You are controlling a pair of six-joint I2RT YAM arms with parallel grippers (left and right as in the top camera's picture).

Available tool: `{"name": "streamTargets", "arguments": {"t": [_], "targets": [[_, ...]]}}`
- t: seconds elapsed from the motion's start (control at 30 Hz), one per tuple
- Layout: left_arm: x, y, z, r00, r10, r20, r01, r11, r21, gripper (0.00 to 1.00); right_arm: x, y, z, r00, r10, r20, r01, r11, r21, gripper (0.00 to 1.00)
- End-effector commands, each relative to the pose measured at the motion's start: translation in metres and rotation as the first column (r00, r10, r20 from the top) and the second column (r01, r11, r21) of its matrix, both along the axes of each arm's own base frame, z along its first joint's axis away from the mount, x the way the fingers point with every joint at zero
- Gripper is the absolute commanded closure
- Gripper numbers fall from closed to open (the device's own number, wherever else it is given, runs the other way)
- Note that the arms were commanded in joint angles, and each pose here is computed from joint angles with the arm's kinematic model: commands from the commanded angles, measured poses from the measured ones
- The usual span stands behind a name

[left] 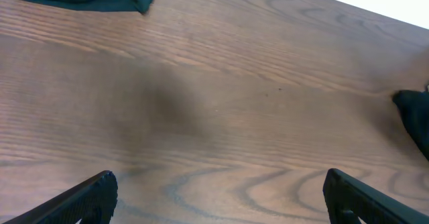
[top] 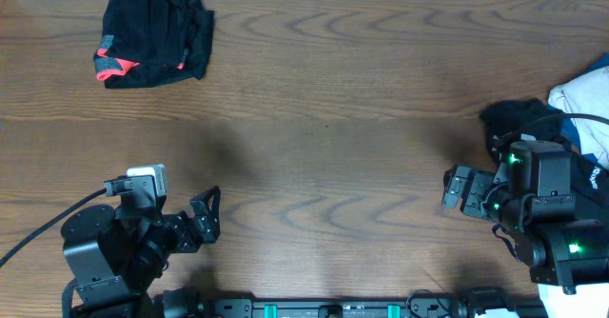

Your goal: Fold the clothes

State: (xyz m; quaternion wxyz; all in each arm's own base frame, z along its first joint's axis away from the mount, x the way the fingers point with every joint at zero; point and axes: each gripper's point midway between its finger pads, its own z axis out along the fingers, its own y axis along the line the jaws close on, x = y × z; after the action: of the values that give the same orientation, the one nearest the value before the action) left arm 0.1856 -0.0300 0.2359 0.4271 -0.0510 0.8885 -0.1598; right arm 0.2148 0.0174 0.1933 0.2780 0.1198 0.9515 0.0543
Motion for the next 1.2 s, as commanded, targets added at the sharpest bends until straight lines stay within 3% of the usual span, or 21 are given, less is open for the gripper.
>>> {"name": "streamTargets", "arguments": {"t": [0.0, 0.4, 0.57, 0.73, 0.87, 0.97, 1.17], "targets": [[0.001, -0.002, 0.002, 1.0, -0.006, 0.004, 0.006, 1.0, -0.015, 0.02, -0.001, -0.001, -0.002, 1.0, -0.018, -0.007, 0.018, 1.0, 0.001, 0.01], [0.001, -0.002, 0.002, 1.0, -0.006, 0.004, 0.006, 1.0, -0.015, 0.02, -0.001, -0.001, -0.002, 1.0, -0.018, -0.007, 0.018, 1.0, 0.001, 0.01], [0.001, -0.002, 0.002, 1.0, -0.007, 0.004, 0.007, 1.0, -0.015, 0.02, -0.002, -0.015, 0.005, 0.999, -0.015, 0.036, 0.019, 0.996, -0.092, 0.01], [0.001, -0.002, 0.002, 1.0, -0.007, 0.004, 0.007, 1.0, -0.015, 0.02, 0.016, -0.013, 0.024, 0.966, 0.04, 0.256, -0.012, 0.994, -0.11, 0.01], [0.001, -0.002, 0.002, 1.0, -0.007, 0.004, 0.007, 1.0, -0.015, 0.02, 0.026, -0.008, 0.024, 0.883, 0.154, 0.444, -0.076, 0.979, -0.189, 0.01], [0.001, -0.002, 0.002, 1.0, -0.006, 0.004, 0.006, 1.0, -0.015, 0.02, 0.03, -0.009, 0.022, 0.809, 0.161, 0.565, -0.053, 0.978, -0.203, 0.01], [0.001, -0.002, 0.002, 1.0, -0.006, 0.004, 0.006, 1.0, -0.015, 0.02, 0.019, -0.013, -0.006, 0.755, 0.146, 0.639, -0.021, 0.98, -0.199, 0.01]]}}
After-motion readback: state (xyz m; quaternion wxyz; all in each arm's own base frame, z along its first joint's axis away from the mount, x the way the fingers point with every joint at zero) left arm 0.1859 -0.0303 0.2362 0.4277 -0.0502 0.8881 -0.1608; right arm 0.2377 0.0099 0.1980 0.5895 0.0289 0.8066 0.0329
